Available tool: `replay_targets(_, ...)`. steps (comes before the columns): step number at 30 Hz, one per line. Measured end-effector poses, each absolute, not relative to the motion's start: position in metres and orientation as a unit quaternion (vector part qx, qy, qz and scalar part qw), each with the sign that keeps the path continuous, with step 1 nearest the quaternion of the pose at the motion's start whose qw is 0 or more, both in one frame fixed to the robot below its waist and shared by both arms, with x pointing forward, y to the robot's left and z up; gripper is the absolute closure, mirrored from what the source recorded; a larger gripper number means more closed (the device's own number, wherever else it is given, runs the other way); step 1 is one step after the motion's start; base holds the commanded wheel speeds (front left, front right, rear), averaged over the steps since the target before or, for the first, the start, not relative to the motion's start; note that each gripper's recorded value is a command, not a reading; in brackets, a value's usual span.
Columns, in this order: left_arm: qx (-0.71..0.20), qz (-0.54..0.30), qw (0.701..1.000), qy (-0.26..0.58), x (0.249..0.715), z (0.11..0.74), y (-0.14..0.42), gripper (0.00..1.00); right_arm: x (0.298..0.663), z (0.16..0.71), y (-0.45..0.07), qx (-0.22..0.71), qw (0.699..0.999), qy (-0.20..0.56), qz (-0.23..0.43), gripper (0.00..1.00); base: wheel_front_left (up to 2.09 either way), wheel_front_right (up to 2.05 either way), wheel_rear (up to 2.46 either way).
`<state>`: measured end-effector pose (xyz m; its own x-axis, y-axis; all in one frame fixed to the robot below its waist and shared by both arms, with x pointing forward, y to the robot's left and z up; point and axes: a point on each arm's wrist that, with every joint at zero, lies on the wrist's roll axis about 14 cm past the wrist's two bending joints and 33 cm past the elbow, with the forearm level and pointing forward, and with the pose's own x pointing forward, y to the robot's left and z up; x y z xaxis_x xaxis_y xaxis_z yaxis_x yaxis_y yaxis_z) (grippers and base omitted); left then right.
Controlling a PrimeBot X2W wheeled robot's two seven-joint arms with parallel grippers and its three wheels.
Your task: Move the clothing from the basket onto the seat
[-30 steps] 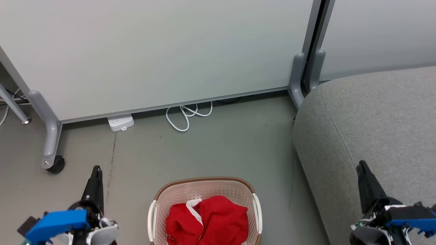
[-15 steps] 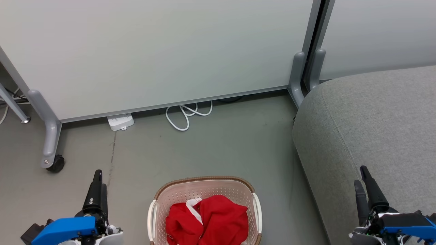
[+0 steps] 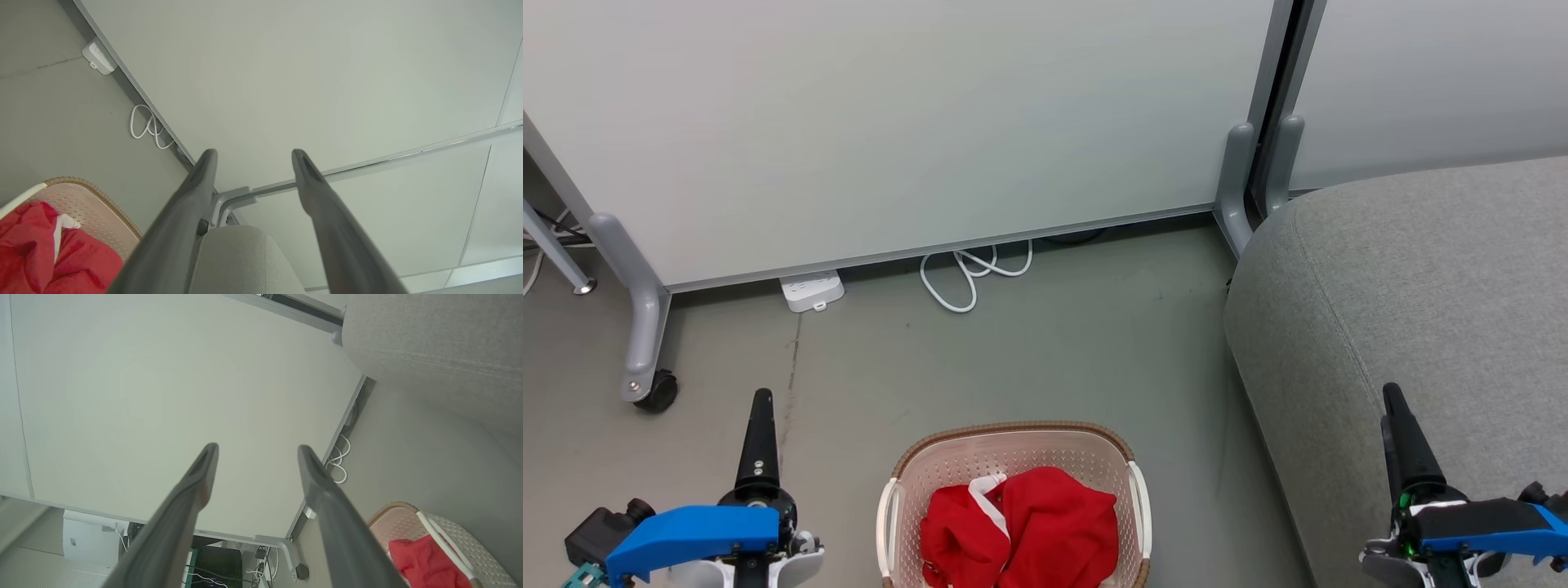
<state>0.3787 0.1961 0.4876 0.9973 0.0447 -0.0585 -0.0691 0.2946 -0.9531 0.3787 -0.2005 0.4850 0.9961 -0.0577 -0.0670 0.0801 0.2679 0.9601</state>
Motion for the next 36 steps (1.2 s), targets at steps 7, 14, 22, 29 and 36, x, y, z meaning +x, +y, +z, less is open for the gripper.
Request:
replay_targets(7, -0.541, 0.027, 0.841, 0.004, 0.381, 0.494, 0.193, 0.00, 0.381, 0.492, -0.196, 0.551, 0.834, 0.004, -0.031, 0.00, 0.00, 0.00, 0.00)
replay_targets(14, -0.487, 0.021, 0.873, 0.002, 0.382, 0.499, 0.189, 0.00, 0.383, 0.501, -0.190, 0.494, 0.870, -0.004, -0.016, 0.00, 0.00, 0.00, 0.00)
replay_targets(22, -0.417, 0.006, 0.909, -0.003, 0.384, 0.506, 0.180, 0.00, 0.384, 0.506, -0.183, 0.435, 0.901, -0.010, -0.002, 0.00, 0.00, 0.00, 0.00)
replay_targets(29, -0.354, -0.008, 0.935, -0.006, 0.384, 0.509, 0.171, 0.00, 0.385, 0.508, -0.177, 0.378, 0.926, -0.012, 0.008, 0.00, 0.00, 0.00, 0.00)
replay_targets(36, -0.304, -0.019, 0.952, -0.011, 0.385, 0.513, 0.164, 0.00, 0.386, 0.509, -0.173, 0.334, 0.942, -0.016, 0.016, 0.00, 0.00, 0.00, 0.00)
